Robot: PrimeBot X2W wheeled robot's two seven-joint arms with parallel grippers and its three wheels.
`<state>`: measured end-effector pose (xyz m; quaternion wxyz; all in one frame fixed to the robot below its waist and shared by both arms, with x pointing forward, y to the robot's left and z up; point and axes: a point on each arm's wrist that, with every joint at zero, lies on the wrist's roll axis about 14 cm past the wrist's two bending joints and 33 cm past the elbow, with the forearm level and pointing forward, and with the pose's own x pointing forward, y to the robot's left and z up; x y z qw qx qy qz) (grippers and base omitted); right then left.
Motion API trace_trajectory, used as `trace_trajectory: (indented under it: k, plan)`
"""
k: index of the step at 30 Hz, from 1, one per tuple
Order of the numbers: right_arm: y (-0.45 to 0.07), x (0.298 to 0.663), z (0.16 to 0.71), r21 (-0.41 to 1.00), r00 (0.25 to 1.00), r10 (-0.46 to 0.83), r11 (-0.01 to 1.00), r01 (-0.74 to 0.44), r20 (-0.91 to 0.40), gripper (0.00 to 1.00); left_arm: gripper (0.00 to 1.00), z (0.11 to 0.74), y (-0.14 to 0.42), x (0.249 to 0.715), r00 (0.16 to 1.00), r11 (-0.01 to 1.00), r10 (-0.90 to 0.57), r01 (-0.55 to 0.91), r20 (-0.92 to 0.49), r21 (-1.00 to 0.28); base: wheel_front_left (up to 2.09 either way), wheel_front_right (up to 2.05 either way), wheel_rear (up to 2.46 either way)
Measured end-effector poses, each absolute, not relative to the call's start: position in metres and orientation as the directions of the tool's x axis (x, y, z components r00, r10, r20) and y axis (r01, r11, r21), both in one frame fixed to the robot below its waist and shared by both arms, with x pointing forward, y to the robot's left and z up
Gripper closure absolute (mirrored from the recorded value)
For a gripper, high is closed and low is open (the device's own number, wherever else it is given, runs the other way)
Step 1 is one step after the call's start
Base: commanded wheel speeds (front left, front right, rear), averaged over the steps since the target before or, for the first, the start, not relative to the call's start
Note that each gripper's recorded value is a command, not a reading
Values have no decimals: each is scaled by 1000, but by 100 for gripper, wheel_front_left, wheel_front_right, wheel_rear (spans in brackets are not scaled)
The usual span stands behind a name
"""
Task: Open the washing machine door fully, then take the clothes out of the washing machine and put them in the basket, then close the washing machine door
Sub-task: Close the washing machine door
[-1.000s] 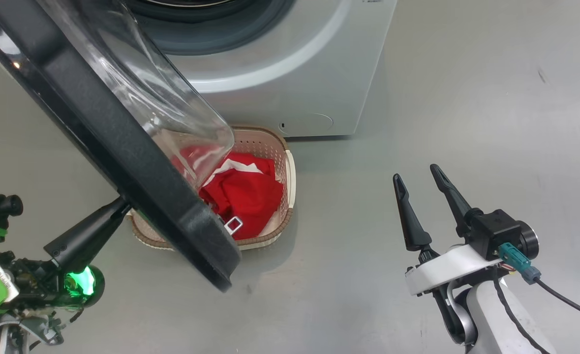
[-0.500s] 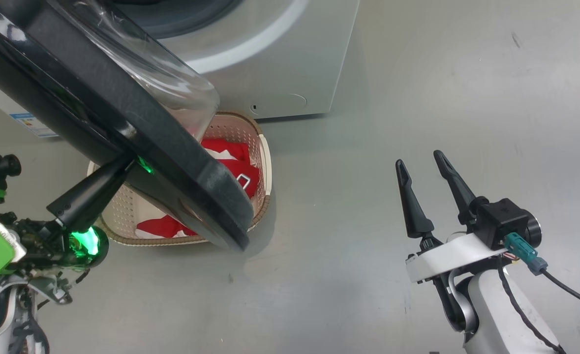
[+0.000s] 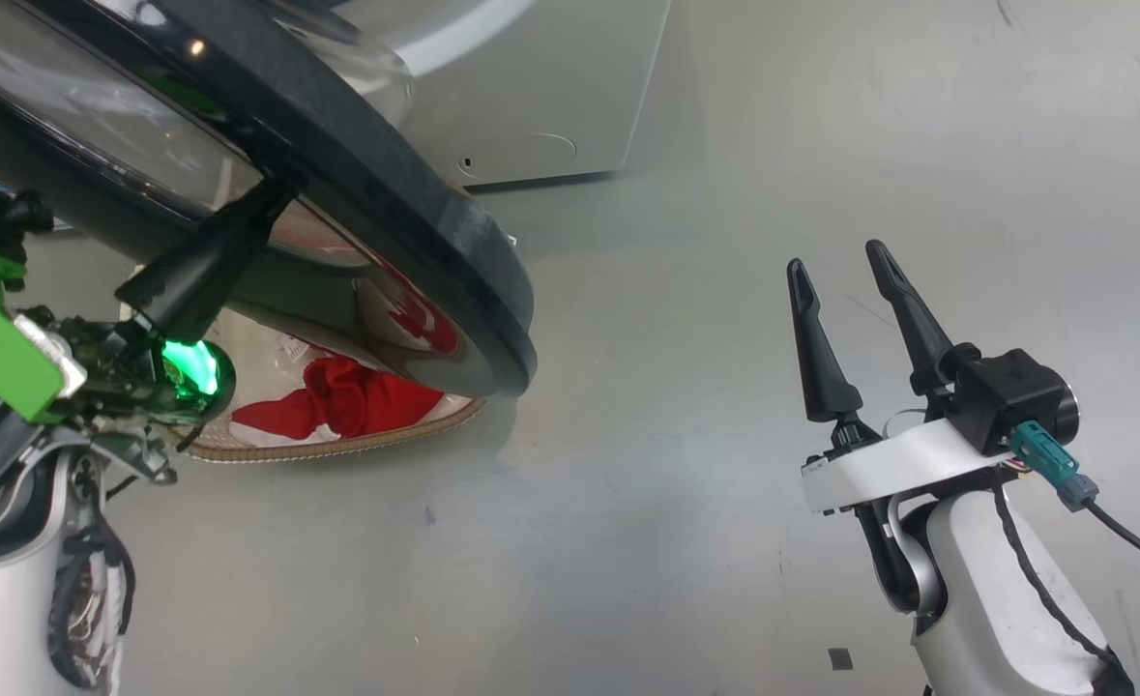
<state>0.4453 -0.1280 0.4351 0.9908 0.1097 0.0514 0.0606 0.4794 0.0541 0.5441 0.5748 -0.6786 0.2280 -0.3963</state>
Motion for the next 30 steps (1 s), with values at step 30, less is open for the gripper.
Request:
trace_trajectory:
  k: [30]
  plan:
    - [-150,451,424,206,990,79,977,-55,-113,0,100,535,19,573,700,-234,-667,131,257,-963,0,0,0]
